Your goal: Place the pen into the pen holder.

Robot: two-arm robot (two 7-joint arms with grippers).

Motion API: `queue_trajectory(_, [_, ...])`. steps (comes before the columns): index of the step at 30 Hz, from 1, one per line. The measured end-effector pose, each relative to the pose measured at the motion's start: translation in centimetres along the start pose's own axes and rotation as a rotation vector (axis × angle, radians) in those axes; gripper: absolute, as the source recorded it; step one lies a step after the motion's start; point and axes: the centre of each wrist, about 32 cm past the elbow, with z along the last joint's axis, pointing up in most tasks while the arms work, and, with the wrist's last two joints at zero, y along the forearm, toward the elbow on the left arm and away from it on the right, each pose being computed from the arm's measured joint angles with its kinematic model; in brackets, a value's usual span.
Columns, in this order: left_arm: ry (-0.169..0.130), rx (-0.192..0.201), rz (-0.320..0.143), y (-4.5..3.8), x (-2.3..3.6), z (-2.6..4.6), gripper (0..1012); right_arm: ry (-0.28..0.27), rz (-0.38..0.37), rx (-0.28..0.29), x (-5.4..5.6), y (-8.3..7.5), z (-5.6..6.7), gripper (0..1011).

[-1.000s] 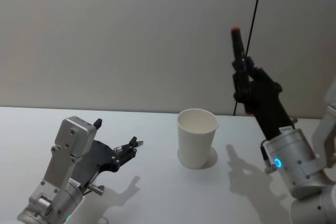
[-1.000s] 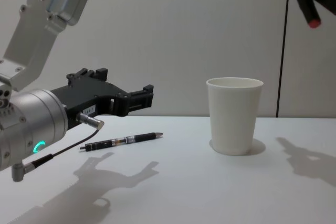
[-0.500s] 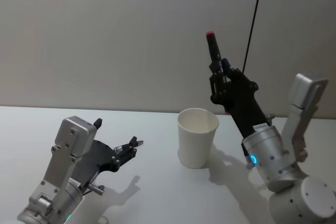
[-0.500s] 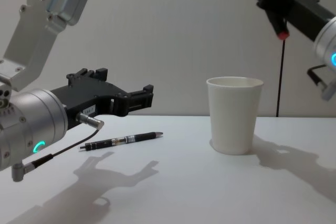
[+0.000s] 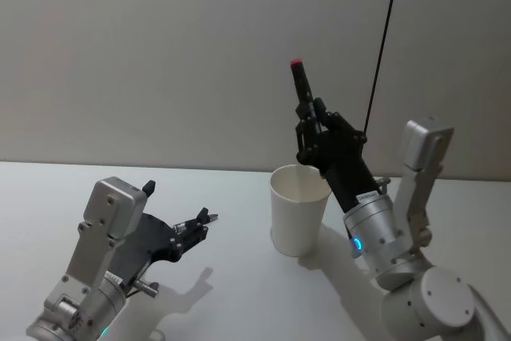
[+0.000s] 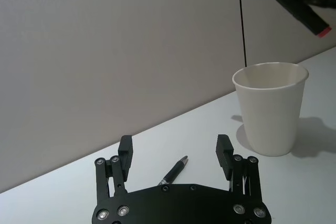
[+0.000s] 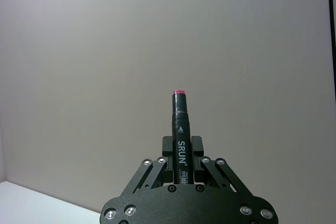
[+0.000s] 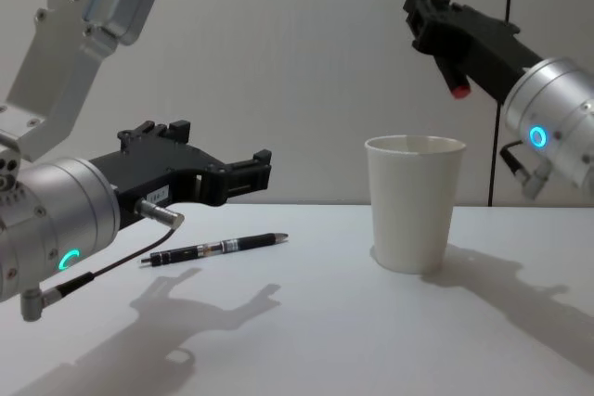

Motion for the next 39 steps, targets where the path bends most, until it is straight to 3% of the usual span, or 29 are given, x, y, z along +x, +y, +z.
queue_trajectory(15, [0.0,0.0,0.0,0.0,0.0,0.0,1000,-0.022,-0.008,-0.018,-0.3,0.1,-2.0,203])
queue_trajectory(39, [0.0,0.0,0.0,0.0,0.0,0.0,1000,-0.066,-0.033,-0.046,-0.6,-0.2,-3.3,203])
